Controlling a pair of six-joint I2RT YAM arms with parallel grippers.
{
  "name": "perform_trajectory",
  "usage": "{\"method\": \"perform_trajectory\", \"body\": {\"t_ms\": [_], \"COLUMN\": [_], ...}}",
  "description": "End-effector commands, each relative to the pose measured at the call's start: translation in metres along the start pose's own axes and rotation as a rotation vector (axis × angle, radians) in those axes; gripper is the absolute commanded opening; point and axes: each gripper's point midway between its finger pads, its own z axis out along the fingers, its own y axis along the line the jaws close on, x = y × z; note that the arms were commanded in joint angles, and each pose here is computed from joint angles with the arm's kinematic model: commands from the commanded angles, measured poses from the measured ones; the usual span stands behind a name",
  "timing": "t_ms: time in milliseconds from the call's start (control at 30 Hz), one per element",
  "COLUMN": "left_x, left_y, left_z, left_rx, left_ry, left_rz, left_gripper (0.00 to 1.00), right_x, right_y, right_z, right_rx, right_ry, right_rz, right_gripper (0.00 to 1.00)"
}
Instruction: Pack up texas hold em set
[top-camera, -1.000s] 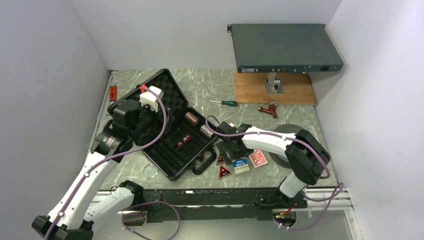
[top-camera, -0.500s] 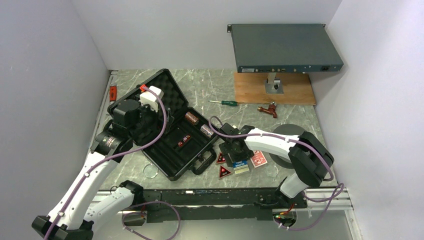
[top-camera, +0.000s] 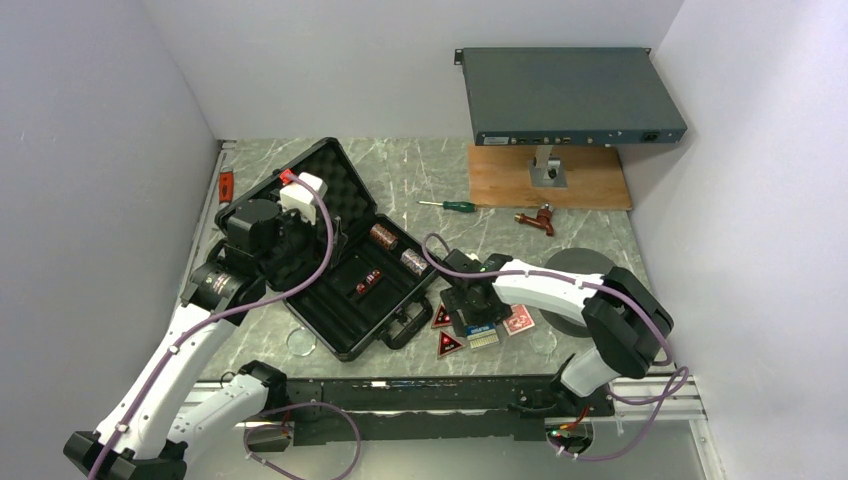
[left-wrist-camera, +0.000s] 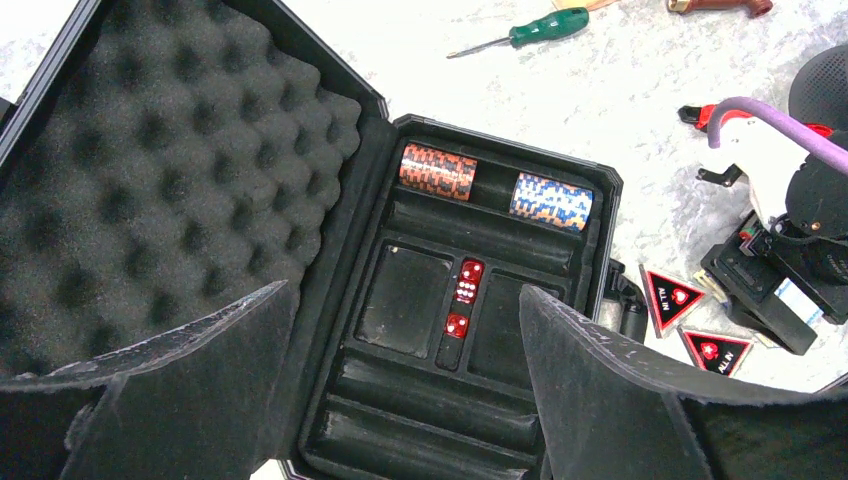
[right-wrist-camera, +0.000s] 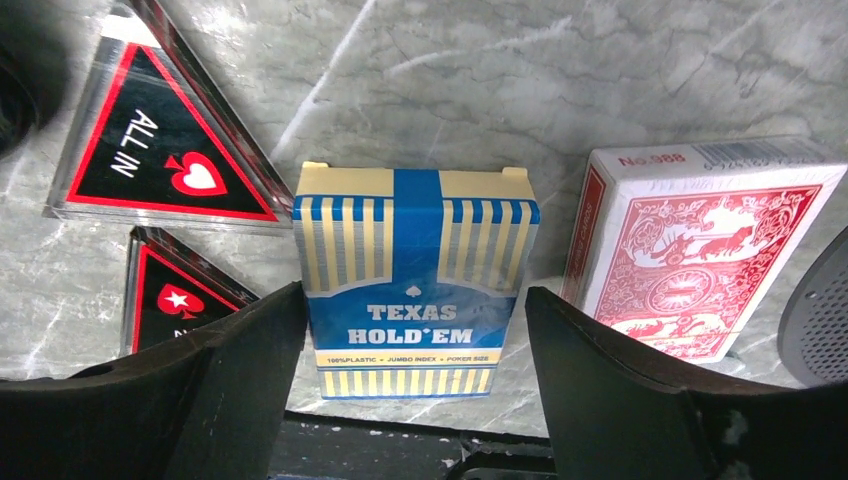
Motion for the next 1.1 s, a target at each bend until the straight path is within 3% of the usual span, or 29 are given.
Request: {"method": "perform_trajectory", "body": {"t_ms": [0,133,367,500,667,800,967,1067], "left_x": [-0.014,-0.015,-0.015,-0.016,-0.017,-0.017,-0.018,-0.019], "left_y": [0.000,0.000,0.001,0.000,0.001,0.001,0.006,0.014], "left_z": [-0.004,-0.005,-0.006,-0.007,-0.008,-0.009,-0.011,-0.014], "left_rx": [-0.005,-0.004,-0.008,-0.006,-0.007,-0.011,-0.038,-0.087], "left_ry": [-0.043,-0.046,-0.048,-0.051,-0.057,-0.060,-0.067,-0.076], "left_rz": [0.007,0.007,0.007,0.007,0.007,0.007,0.008,0.007], "left_gripper": [0.88,0.88,0.88,0.88,0.88,0.88,0.87,0.85], "right_x": [0.000,-0.002,-0.011,-0.026,-0.051,-0.070,-0.097,-0.114], "right_y": [-0.003,-0.005,-0.006,-0.014,-0.026,-0.020,-0.002,0.007], "right_z": [-0.005,-0.006,-0.011,-0.026,-0.052,-0.072,-0.102,-0.121], "right_rx": [0.006,0.012,0.028,0.073,0.146,0.098,-0.019,-0.073], "right_ry": [-0.032,-0.044,-0.070,-0.131,-0.219,-0.301,-0.404,-0.461], "right_rz": [0.051,0.060,0.062,0.083,0.129,0.146,0.173,0.224], "right_gripper": [0.79,0.72,0.50,0.46,0.30,0.21,0.01,0.00]}}
